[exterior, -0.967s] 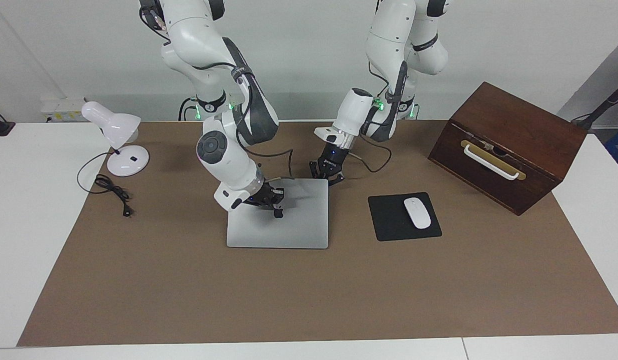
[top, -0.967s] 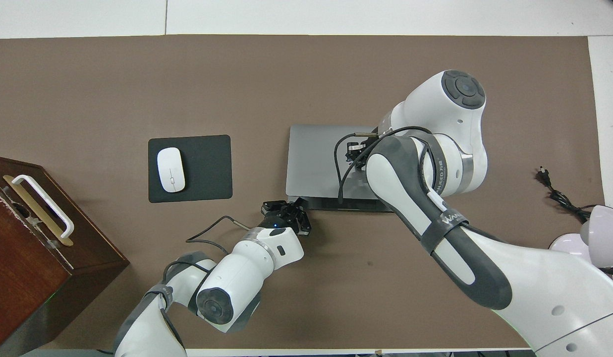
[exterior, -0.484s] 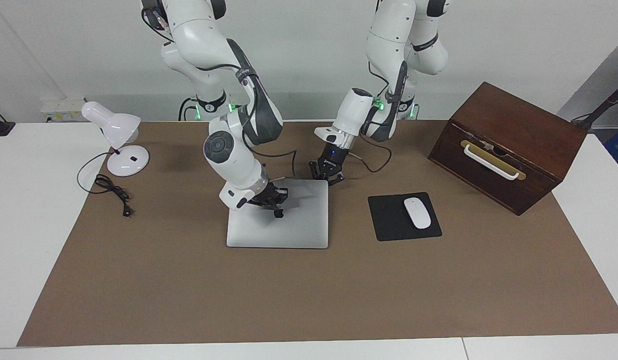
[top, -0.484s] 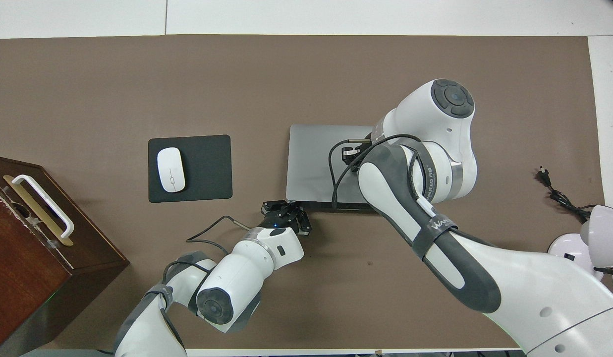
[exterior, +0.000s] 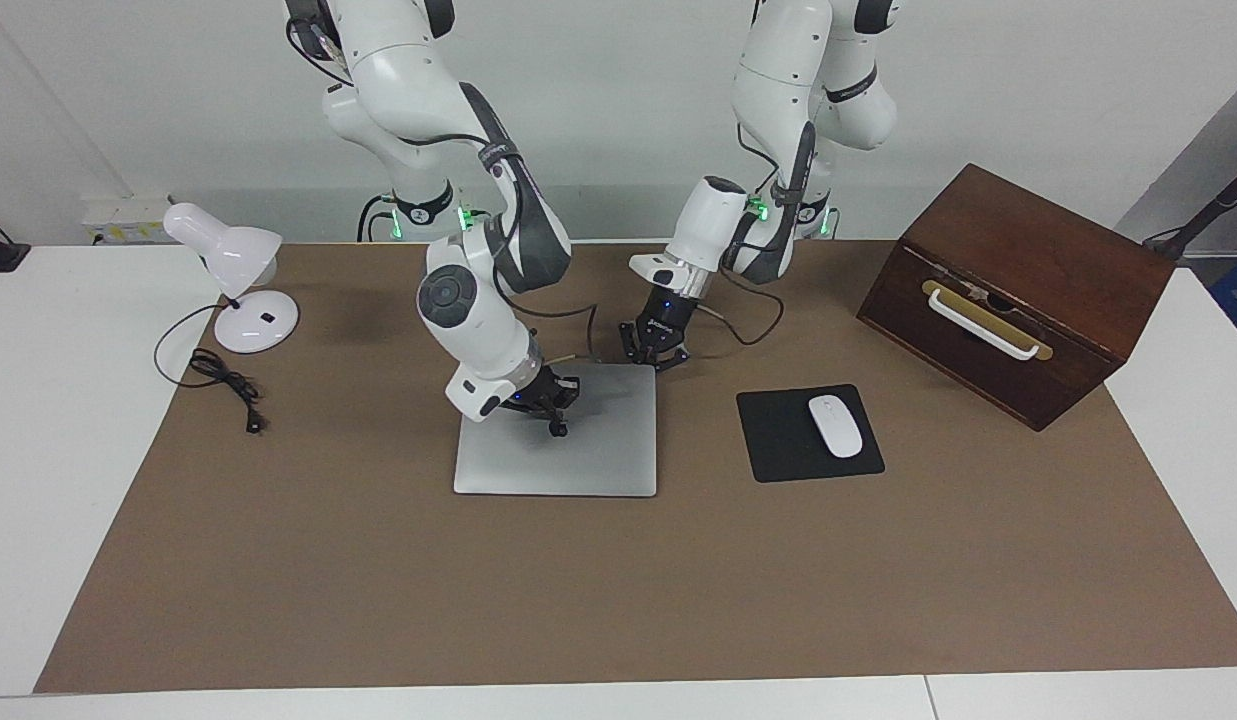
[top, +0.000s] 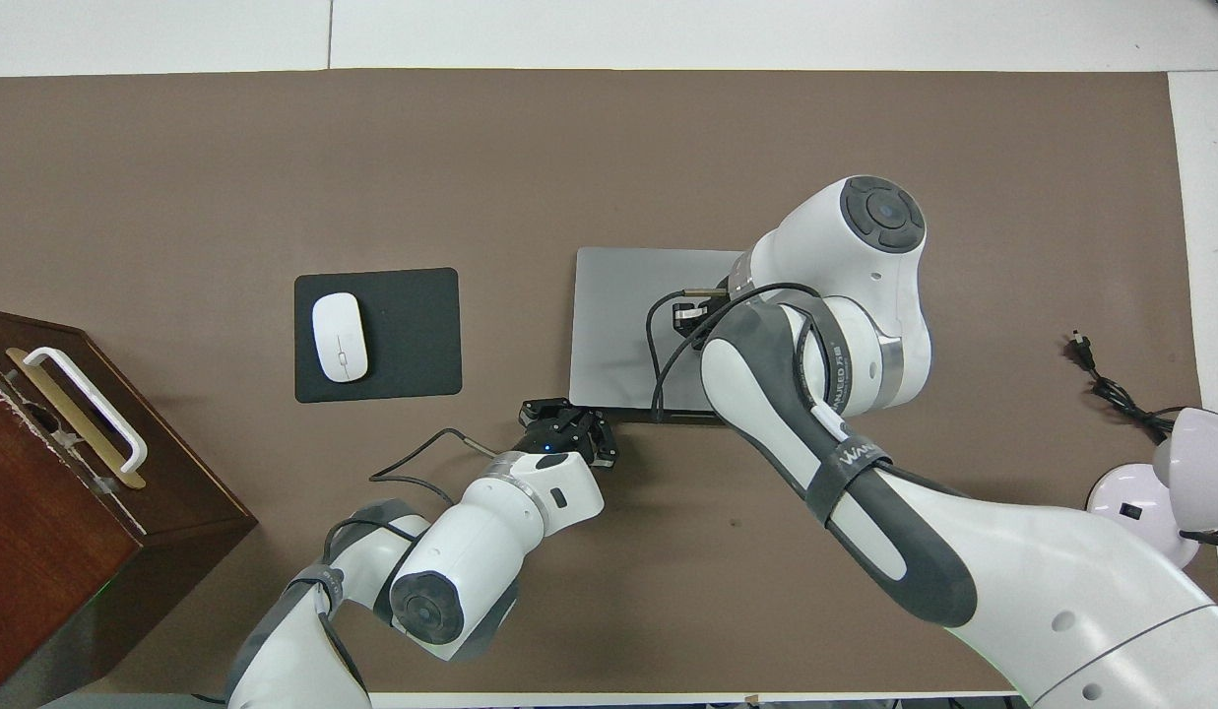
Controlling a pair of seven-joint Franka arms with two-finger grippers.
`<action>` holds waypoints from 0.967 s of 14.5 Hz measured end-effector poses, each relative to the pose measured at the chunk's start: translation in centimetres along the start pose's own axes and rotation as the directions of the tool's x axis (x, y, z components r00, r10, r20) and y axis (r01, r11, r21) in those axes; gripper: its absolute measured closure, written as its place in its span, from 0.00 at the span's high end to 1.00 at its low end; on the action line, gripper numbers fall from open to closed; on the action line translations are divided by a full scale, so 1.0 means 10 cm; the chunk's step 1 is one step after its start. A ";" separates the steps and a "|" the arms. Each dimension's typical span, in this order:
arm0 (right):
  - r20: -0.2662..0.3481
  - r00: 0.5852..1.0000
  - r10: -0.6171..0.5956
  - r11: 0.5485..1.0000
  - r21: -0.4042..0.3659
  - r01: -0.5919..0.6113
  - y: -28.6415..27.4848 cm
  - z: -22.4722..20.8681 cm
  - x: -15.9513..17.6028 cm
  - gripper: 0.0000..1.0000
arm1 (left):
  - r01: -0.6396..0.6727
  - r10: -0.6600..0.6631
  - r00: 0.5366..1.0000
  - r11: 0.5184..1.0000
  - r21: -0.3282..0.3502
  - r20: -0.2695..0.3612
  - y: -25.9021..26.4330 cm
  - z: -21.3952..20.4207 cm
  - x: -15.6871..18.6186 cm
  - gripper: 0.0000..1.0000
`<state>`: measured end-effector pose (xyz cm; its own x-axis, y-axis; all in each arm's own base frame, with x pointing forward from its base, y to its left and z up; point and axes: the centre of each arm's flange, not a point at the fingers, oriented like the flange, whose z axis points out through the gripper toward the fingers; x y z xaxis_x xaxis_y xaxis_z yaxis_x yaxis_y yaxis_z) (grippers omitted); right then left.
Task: Close laptop with both arms
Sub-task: 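Press the lowered screen further down with the right gripper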
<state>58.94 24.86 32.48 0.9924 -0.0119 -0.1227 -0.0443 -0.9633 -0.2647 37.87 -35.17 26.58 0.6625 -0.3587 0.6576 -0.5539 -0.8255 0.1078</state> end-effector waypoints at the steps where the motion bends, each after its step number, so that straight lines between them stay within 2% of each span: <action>1: -0.002 1.000 -0.002 1.000 0.000 0.002 -0.01 0.01 -0.01 0.01 | 0.000 0.000 1.000 1.000 0.000 0.000 0.00 0.00 0.00 0.01; 14: -0.015 1.000 -0.005 1.000 0.004 0.005 -0.03 -0.03 0.00 0.01 | -0.001 0.001 1.000 1.000 0.000 0.000 0.00 0.00 0.00 0.01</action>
<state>58.99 25.11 32.84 0.9942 -0.0114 -0.1067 -0.0399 -0.9624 -0.2688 37.87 -35.17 26.57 0.6620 -0.3593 0.6578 -0.5545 -0.8252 0.1073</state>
